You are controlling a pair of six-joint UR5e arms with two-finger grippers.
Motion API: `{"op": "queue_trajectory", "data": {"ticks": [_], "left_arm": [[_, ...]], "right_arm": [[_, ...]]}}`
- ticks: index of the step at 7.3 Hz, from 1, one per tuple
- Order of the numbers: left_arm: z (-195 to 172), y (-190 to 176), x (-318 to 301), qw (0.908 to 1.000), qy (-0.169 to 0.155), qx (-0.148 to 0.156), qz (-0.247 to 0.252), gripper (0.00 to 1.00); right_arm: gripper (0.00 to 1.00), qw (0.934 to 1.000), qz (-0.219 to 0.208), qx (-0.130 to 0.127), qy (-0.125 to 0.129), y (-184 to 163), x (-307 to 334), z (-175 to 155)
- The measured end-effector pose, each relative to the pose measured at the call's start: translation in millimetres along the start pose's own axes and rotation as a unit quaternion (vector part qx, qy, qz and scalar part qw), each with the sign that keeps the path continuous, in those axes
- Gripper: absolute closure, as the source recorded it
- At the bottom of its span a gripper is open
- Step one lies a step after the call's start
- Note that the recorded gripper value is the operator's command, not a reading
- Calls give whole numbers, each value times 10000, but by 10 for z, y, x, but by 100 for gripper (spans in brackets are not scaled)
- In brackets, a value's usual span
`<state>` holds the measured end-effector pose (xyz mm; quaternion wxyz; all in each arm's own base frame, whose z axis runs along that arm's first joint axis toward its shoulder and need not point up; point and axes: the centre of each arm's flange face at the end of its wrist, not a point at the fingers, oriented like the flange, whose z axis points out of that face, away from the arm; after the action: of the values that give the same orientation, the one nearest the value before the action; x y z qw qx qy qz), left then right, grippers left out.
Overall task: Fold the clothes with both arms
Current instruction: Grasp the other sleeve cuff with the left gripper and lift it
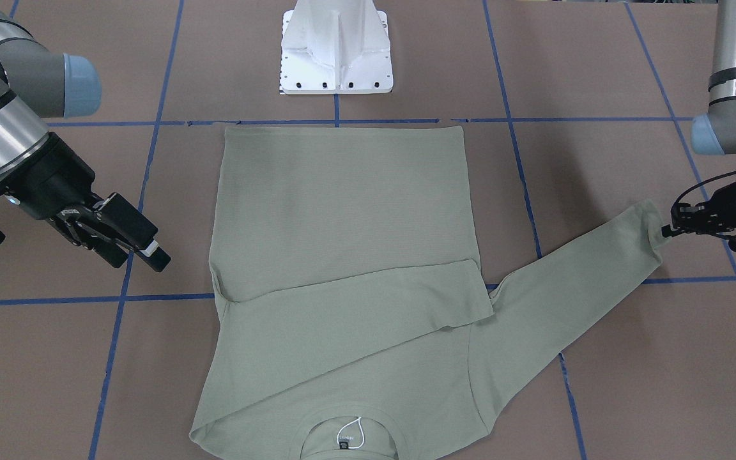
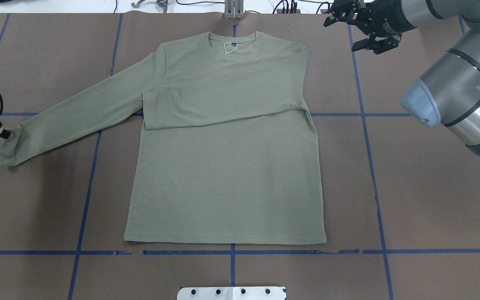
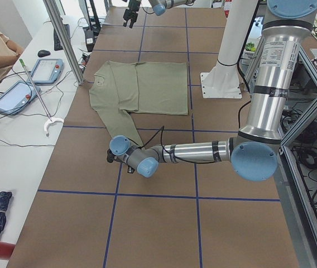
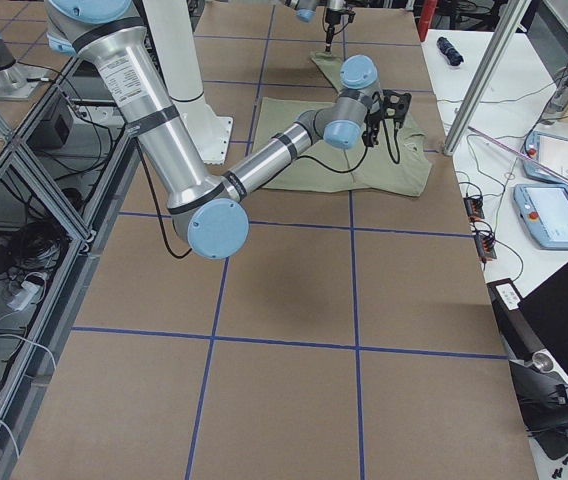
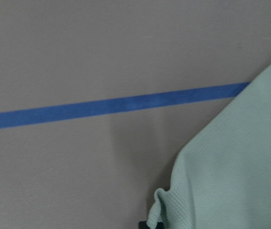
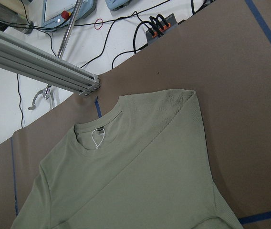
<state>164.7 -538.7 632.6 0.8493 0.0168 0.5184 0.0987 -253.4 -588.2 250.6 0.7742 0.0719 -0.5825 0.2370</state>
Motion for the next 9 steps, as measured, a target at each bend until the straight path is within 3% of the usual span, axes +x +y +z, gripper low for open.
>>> {"op": "queue_trajectory", "data": {"ticks": [2,4,5,7,9], "left_arm": [[-425,-251,947,9977,653,177,35,100],[-800,-834,2287,9918,1123,334,-518,100],[-766,-1124,2969,9890,1246,316,-735,100],[-594,-1582,4232,9836,1319,608,-1069,100],[-38,-2095,5458,9697,1419,1407,-1404,100]], "right_arm": [[1,9998,-125,-67,129,-235,325,-156],[1,9985,-360,-185,358,-613,893,-369],[1,9972,-493,-270,501,-868,1284,-481],[1,9946,-666,-412,675,-1220,1862,-607],[0,9945,-574,-419,763,-1317,2165,-694]]}}
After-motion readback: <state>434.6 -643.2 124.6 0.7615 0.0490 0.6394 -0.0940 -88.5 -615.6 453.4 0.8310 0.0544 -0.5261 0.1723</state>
